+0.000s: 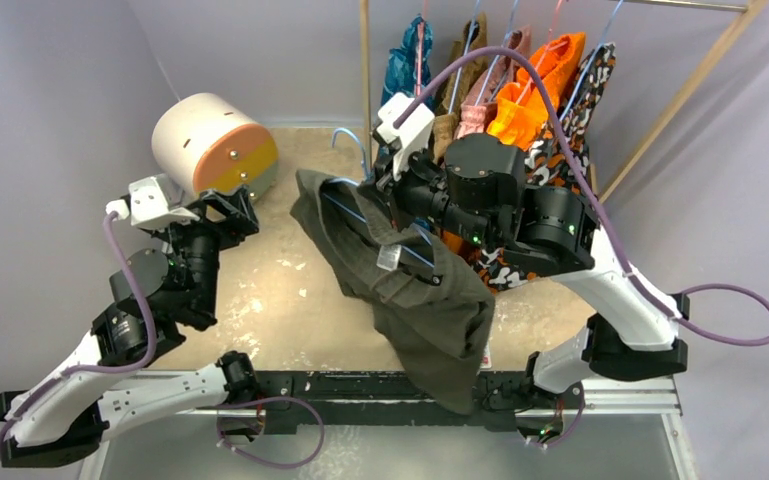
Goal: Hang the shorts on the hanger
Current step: Hang the shorts on the hanger.
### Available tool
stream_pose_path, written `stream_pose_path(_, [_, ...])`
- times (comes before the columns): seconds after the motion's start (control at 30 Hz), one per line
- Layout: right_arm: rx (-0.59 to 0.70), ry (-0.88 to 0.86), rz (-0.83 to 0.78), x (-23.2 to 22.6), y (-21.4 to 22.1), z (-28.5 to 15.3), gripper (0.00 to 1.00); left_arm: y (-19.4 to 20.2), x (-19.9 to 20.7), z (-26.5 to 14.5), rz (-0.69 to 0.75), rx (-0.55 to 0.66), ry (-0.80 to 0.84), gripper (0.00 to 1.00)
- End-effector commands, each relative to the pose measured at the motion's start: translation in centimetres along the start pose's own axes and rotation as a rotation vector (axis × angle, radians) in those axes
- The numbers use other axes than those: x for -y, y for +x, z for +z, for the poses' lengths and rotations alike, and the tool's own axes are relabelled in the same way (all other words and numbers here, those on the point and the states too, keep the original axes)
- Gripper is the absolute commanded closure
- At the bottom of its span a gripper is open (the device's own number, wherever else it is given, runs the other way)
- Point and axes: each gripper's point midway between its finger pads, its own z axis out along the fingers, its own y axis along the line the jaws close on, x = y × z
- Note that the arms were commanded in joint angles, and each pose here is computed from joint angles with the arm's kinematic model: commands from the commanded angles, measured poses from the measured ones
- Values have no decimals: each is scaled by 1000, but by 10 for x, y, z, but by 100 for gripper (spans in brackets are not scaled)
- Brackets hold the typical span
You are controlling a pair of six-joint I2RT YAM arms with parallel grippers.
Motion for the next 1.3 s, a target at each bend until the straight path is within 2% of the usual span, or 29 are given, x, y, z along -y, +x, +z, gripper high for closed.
stream_pose_path(0.0, [163, -93, 20, 7, -52, -73, 100, 0, 7, 5, 15, 7, -9, 26])
stream_pose_path(0.13, [204, -87, 45, 23, -67, -120, 100, -2, 20, 10, 20, 19, -3, 26])
stream_pose_path(0.23, [211, -117, 39, 24, -64, -137, 100, 1, 34, 17, 36, 28, -1, 25])
stream_pose_path(0.43, [83, -137, 36, 14, -15, -119, 100, 21, 95, 39, 102, -15, 68, 17])
stream_pose_path(0.6, [43, -142, 48, 10, 11, -108, 100, 21, 138, 66, 17, -65, 128, 14])
stream_pose_path(0.77, [-14, -118, 74, 8, 29, -96, 100, 25, 148, 87, -85, -95, 168, 16])
stream_pose_path(1.0, [-135, -114, 32, 11, 39, -104, 100, 15, 163, 74, -150, -88, 302, 19])
stream_pose_path(1.17, [-188, 15, 141, 34, 61, -127, 100, 10, 173, 65, -186, -91, 385, 21])
stream_pose_path(1.27, [-171, 61, 211, 45, 56, -146, 100, 14, 175, 64, -183, -104, 393, 21])
